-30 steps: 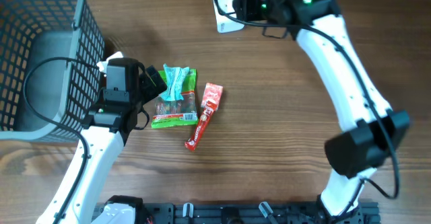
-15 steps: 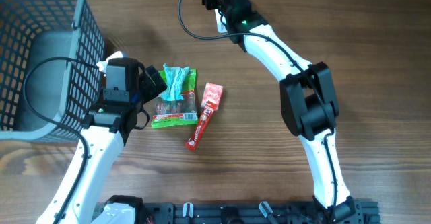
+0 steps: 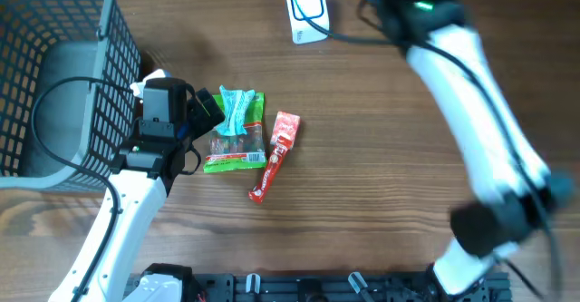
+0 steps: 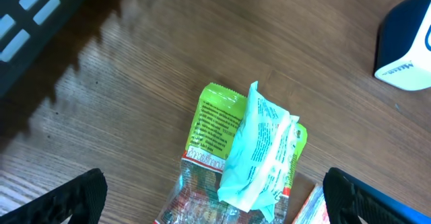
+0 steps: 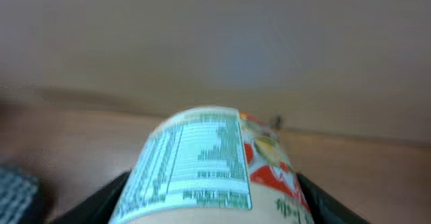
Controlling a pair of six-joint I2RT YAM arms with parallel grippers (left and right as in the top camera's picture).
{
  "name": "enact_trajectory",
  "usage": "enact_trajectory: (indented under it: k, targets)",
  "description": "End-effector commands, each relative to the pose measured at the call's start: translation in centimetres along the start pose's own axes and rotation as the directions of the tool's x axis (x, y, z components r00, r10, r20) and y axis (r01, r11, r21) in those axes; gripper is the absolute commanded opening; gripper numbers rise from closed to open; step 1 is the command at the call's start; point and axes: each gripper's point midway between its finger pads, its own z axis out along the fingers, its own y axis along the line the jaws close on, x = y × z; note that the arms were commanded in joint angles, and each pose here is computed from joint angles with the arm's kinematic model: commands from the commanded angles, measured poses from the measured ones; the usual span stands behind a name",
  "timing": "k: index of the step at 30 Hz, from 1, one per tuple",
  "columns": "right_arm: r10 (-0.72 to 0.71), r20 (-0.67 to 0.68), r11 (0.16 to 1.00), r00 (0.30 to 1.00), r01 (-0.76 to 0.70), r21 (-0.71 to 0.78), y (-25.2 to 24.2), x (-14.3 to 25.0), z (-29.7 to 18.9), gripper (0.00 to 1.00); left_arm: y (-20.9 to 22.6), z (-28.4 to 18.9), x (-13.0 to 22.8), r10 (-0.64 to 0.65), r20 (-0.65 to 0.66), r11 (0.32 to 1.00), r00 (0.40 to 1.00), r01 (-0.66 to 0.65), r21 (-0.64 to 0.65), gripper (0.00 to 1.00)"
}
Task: Scan the item barcode
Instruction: 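Set the jar down on the table's right side and release, then reach the right gripper to the red Nescafe sachet and grasp it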
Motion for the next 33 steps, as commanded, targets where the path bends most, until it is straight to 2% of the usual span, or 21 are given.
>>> enact_trajectory:
  k: [1,2,4,6,7,12,14,15,18,20,22,24,25,27,31,32,33]
  targets:
    - [0.022,-0.233,0.994,0.972,0.004,0.114,-5.3,4.7,-3.7,0.2,0.0,-0.2,-0.6,0.005,0.018,1.0,1.0,-0.005,-0.002,1.0]
    - [0.053,-0.33,0.988,0.943,-0.002,0.153,-7.0,7.2,-4.1,0.2,0.0,-0.2,-0.6,0.006,0.018,1.0,1.0,-0.006,-0.003,1.0]
    - [0.178,-0.567,0.963,0.805,-0.023,0.269,-11.3,14.5,-4.9,0.18,0.0,-0.2,-0.6,0.006,0.018,1.0,1.0,-0.006,-0.003,1.0]
    - [0.267,-0.679,0.939,0.684,-0.026,0.342,-14.5,20.7,-4.3,0.18,0.0,-0.2,-0.6,0.006,0.018,1.0,1.0,-0.006,-0.002,1.0]
    - [0.292,-0.702,0.932,0.649,-0.027,0.362,-15.6,23.3,-3.7,0.18,0.0,-0.2,-0.6,0.005,0.018,1.0,1.0,-0.005,-0.003,1.0]
    - [0.356,-0.712,0.907,0.606,-0.041,0.418,-19.0,32.2,-1.6,0.22,0.0,-0.2,-0.6,0.006,0.018,1.0,1.0,-0.006,-0.003,1.0]
    - [0.358,-0.719,0.9,0.596,-0.016,0.435,-19.7,33.7,-1.9,0.22,0.0,-0.2,-0.6,0.006,0.018,1.0,1.0,-0.006,-0.003,1.0]
    - [0.359,-0.721,0.896,0.593,-0.002,0.445,-19.9,34.1,-2.1,0.27,0.0,-0.2,-0.6,0.005,0.018,1.0,1.0,-0.005,-0.002,1.0]
    - [0.356,-0.722,0.894,0.592,0.009,0.449,-20.1,34.4,-2.2,0.96,0.0,-0.2,-0.6,0.006,0.018,1.0,1.0,-0.006,-0.002,1.0]
    - [0.347,-0.72,0.897,0.601,0.012,0.443,-20.2,33.8,-2.0,1.0,0.0,-0.2,-0.6,0.006,0.018,1.0,1.0,-0.006,-0.003,1.0]
    - [0.305,-0.731,0.911,0.611,0.036,0.411,-19.9,30.2,-2.8,1.0,0.0,-0.2,-0.6,0.005,0.018,1.0,1.0,-0.005,-0.002,1.0]
    - [0.301,-0.719,0.919,0.626,0.011,0.394,-18.7,24.8,-4.5,1.0,0.0,-0.2,-0.6,0.006,0.018,1.0,1.0,-0.006,-0.003,1.0]
    - [0.298,-0.716,0.938,0.631,-0.057,0.341,-16.9,22.7,-5.1,1.0,0.0,-0.2,-0.6,0.005,0.018,1.0,1.0,-0.005,-0.003,1.0]
    - [0.285,-0.72,0.951,0.633,-0.283,0.127,-11.0,19.3,-5.5,1.0,0.0,-0.2,-0.6,0.006,0.018,1.0,1.0,-0.006,-0.003,1.0]
    - [0.237,-0.757,0.908,0.608,-0.416,-0.049,-5.8,19.5,-4.9,1.0,0.0,-0.2,-0.6,0.005,0.018,1.0,1.0,-0.005,-0.003,1.0]
    - [0.222,-0.77,0.899,0.598,-0.431,-0.075,-4.7,19.9,-4.9,0.96,0.0,-0.2,-0.6,0.006,0.018,1.0,1.0,-0.006,-0.003,1.0]
    - [0.203,-0.787,0.897,0.582,-0.433,-0.09,-3.6,20.7,-4.9,0.8,0.0,-0.2,-0.6,0.006,0.018,1.0,1.0,-0.006,-0.003,1.0]
